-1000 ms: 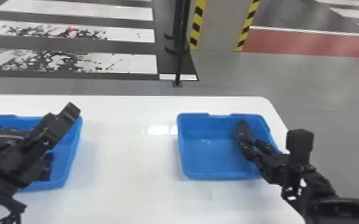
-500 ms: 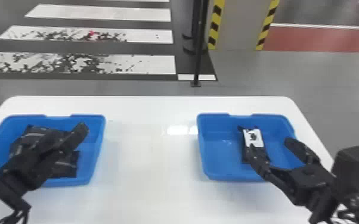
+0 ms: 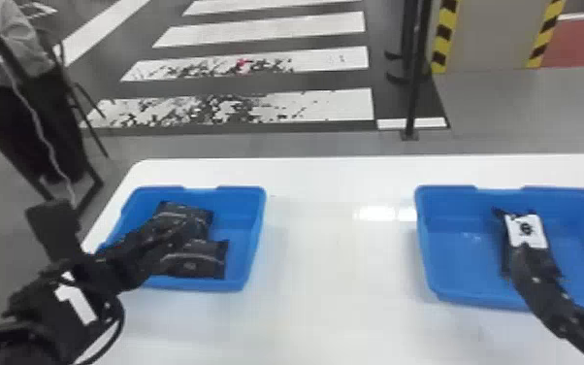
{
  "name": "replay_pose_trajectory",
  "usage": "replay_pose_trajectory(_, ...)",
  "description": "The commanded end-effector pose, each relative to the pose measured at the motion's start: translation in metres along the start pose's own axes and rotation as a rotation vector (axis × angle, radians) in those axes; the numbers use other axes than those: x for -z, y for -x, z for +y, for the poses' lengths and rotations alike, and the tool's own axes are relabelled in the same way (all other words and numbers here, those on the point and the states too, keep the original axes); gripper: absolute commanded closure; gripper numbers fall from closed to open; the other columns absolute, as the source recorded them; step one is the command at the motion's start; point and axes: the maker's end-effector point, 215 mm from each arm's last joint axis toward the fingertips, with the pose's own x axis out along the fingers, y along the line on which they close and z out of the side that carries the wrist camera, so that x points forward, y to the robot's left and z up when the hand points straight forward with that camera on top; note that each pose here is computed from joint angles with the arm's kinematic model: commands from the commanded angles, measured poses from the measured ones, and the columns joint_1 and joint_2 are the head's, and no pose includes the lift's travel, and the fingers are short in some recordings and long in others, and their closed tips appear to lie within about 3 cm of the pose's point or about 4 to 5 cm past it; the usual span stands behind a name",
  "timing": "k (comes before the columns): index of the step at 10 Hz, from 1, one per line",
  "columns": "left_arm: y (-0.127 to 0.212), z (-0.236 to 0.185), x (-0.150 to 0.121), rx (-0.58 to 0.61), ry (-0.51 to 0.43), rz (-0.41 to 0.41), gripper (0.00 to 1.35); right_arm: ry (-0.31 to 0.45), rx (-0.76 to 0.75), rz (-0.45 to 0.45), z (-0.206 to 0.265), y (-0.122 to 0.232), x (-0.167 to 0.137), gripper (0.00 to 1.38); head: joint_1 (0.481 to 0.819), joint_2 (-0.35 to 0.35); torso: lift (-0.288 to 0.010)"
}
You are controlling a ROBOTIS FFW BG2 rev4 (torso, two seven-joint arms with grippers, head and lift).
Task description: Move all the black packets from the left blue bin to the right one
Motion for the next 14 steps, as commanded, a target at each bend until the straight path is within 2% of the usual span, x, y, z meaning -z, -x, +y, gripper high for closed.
replay_pose_trajectory(1,0.002,0.027,0.004,-0.077,-0.027,0.059,0.19,-0.033,0.002,-0.002,0.004,0.007,0.000,0.12,0.695,0.223,-0.154)
replay_pose_trajectory(2,0.000,0.032,0.010,-0.100,-0.033,0.101,0.19,-0.048,-0.001,0.004,0.006,0.009,0.003,0.13,0.695,0.256,-0.154)
replay_pose_trajectory(5,-0.009,0.048,0.034,-0.155,-0.019,0.240,0.19,-0.069,-0.008,0.010,0.008,0.008,0.006,0.13,0.695,0.295,-0.154)
replay_pose_trajectory(7,-0.021,0.049,0.056,-0.157,0.011,0.329,0.24,-0.080,-0.009,0.014,0.009,0.008,0.009,0.13,0.695,0.297,-0.154)
replay_pose_trajectory(9,-0.035,0.051,0.070,-0.158,0.035,0.381,0.29,-0.093,-0.011,0.019,0.009,0.008,0.011,0.13,0.695,0.287,-0.154)
replay_pose_trajectory(10,-0.039,0.053,0.077,-0.160,0.054,0.403,0.45,-0.098,-0.011,0.022,0.009,0.008,0.013,0.13,0.695,0.284,-0.154)
replay_pose_trajectory(11,-0.041,0.052,0.082,-0.155,0.057,0.421,0.81,-0.101,-0.011,0.026,0.009,0.008,0.015,0.13,0.695,0.284,-0.154)
replay_pose_trajectory(13,-0.040,0.056,0.088,-0.163,0.060,0.429,1.14,-0.113,-0.012,0.033,0.010,0.008,0.018,0.13,0.695,0.281,-0.154)
replay_pose_trajectory(14,-0.041,0.059,0.088,-0.168,0.049,0.406,1.21,-0.113,-0.012,0.033,0.010,0.008,0.018,0.13,0.695,0.282,-0.154)
